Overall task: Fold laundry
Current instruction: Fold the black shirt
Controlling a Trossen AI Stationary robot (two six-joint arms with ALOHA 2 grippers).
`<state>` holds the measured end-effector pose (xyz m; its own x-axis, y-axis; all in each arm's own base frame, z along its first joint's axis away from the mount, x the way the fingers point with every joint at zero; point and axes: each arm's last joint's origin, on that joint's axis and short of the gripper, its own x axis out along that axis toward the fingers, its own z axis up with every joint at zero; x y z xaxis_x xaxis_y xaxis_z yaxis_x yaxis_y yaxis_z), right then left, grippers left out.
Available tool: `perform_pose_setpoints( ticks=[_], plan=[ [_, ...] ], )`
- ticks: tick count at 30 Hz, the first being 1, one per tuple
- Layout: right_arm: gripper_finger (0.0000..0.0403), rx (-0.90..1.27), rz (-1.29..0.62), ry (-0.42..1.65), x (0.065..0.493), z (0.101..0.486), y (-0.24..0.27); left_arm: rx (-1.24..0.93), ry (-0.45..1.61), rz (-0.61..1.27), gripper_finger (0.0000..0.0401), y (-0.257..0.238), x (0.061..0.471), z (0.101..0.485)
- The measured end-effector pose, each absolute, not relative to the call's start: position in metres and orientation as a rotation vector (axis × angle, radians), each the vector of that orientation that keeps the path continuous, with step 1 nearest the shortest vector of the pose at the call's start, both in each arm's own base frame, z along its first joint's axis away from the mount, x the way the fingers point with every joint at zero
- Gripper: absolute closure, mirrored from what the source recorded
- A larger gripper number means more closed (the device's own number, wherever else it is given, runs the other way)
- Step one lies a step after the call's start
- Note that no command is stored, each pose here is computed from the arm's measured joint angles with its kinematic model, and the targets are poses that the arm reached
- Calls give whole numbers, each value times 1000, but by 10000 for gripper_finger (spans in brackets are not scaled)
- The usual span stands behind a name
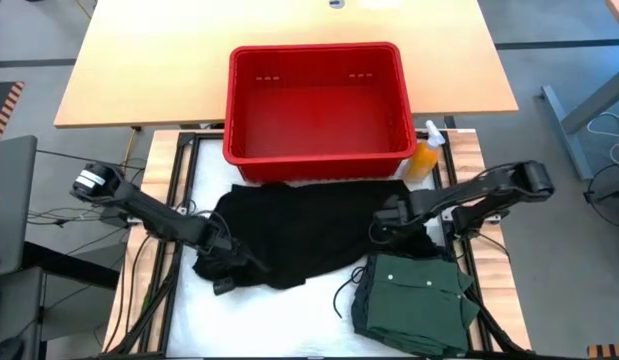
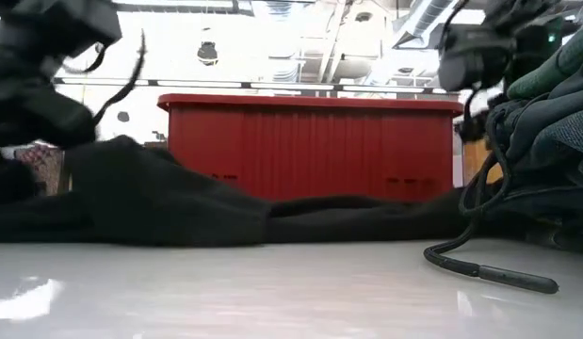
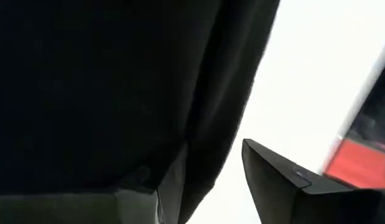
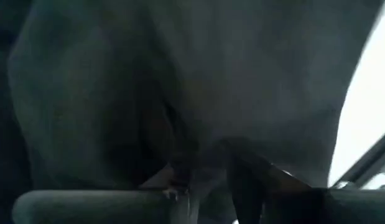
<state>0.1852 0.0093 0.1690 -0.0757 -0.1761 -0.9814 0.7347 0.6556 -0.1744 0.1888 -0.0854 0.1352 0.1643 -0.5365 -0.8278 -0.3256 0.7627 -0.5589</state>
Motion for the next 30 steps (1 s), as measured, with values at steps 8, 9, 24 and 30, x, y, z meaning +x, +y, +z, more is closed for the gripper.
perform_pose_setpoints(
  ticks=[8,9,24,30],
  plan=[
    [305,653,-769,1187,169,207,10,-834,1682,-358,249,-100,173,118],
    [305,654,-760,1163,167,211,11,-830,1660,-370,249,-99,175,122],
    [305,571,-708,394,203,259,-2,-785,1001,-347,248,-63,200,232],
    [305,556,-726,388,230,245,-15,-601,749,-20,248,-37,215,235]
  ],
)
